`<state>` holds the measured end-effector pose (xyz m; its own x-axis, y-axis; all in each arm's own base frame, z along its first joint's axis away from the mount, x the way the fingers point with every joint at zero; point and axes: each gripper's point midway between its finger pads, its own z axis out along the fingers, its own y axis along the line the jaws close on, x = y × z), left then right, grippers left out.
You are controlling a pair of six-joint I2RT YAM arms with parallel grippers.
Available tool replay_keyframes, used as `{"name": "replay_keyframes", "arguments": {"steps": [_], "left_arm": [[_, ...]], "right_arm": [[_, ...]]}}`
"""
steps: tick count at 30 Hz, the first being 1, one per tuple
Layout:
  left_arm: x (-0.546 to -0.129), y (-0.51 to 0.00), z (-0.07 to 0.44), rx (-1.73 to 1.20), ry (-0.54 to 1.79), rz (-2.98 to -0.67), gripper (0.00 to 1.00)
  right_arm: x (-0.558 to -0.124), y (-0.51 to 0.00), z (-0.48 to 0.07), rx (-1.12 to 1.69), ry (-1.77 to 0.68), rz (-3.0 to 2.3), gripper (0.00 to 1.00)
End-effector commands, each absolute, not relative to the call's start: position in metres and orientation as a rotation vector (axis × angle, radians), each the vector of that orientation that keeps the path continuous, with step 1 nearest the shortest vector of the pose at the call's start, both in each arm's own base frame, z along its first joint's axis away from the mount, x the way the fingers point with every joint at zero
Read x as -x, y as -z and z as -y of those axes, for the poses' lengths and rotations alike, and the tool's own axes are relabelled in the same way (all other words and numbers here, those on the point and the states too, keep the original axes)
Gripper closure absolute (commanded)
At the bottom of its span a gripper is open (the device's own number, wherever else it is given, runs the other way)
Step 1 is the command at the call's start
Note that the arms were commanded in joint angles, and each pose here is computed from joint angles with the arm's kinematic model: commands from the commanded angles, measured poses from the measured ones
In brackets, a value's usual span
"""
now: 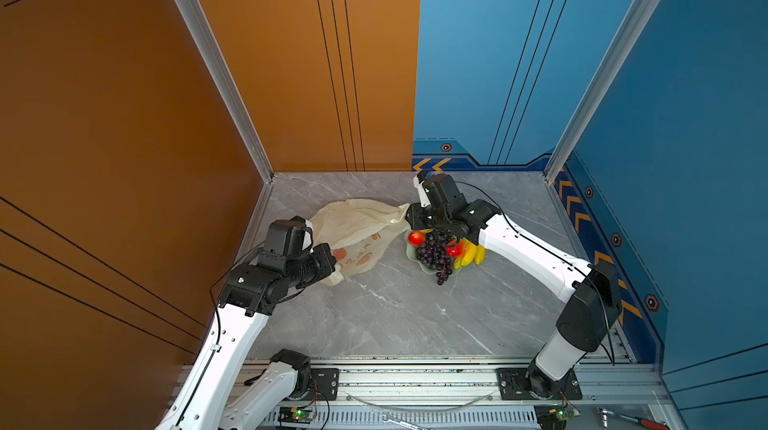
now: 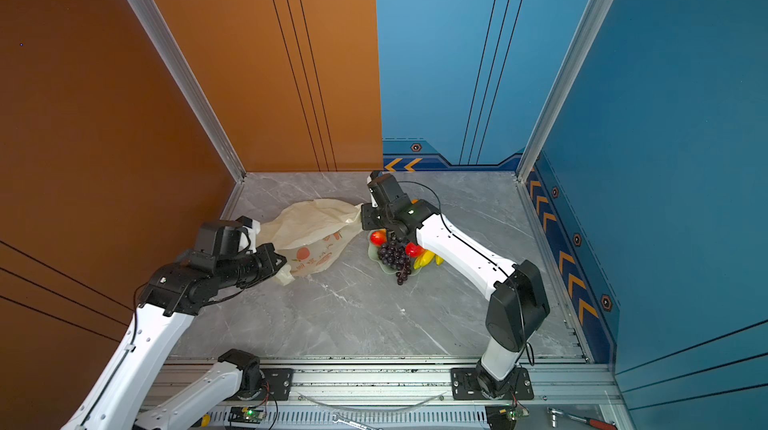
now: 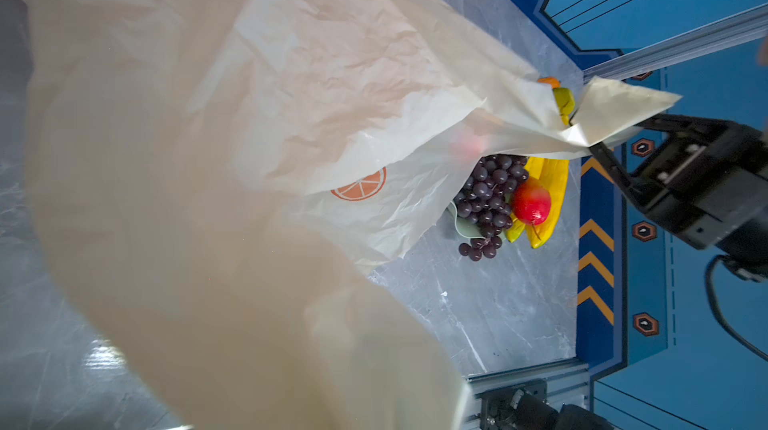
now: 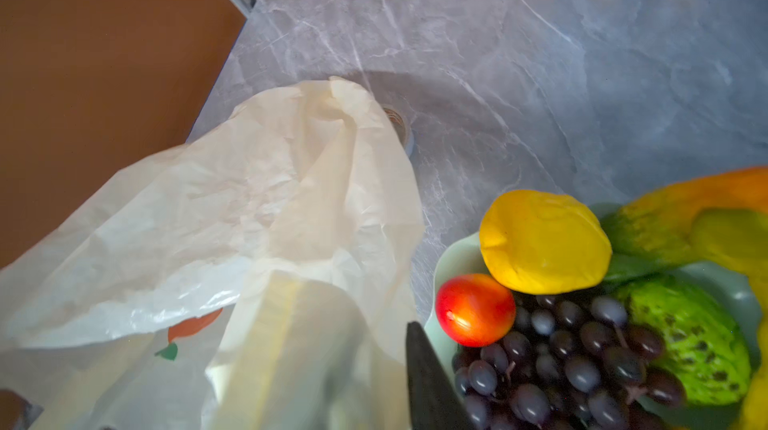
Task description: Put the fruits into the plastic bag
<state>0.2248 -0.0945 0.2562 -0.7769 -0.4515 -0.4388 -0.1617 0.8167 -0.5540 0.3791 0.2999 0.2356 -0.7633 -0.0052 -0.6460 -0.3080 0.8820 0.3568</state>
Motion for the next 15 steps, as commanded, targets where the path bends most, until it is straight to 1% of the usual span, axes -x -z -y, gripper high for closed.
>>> {"name": "replay_keyframes", "arguments": {"steps": [1,2,3,4,6,8,11,13,15], "left_arm": [[-0.226,-0.266,0.099,0.463,0.733,-2.400,1.00],[-0.226,-0.266,0.100,0.462,0.738,-2.402,1.00],[-0.227,-0.268,0.101,0.454,0.743,-2.402,1.00],[-0.227,-0.268,0.102,0.448,0.747,-2.404,1.00],[-0.228,-0.271,0.105,0.432,0.757,-2.406,1.00],[-0.229,-0.272,0.106,0.421,0.765,-2.407,1.00],[-0.229,-0.276,0.109,0.410,0.778,-2.403,1.00],[-0.229,-0.278,0.109,0.408,0.784,-2.401,1.00],[-0.228,-0.280,0.110,0.407,0.793,-2.397,1.00]], "right_arm": [[-0.359,-0.256,-0.262,0.146,-0.592,-2.433,0.42],[-0.353,-0.264,-0.254,0.152,-0.574,-2.426,0.37],[-0.346,-0.274,-0.246,0.163,-0.553,-2.413,0.28],[-0.339,-0.283,-0.239,0.172,-0.542,-2.402,0.26],[-0.321,-0.306,-0.227,0.182,-0.547,-2.384,0.25],[-0.302,-0.326,-0.224,0.189,-0.593,-2.370,0.25],[-0.272,-0.346,-0.238,0.239,-0.711,-2.376,0.28],[-0.252,-0.347,-0.264,0.314,-0.822,-2.398,0.33],[-0.232,-0.335,-0.299,0.411,-0.947,-2.442,0.40]]}}
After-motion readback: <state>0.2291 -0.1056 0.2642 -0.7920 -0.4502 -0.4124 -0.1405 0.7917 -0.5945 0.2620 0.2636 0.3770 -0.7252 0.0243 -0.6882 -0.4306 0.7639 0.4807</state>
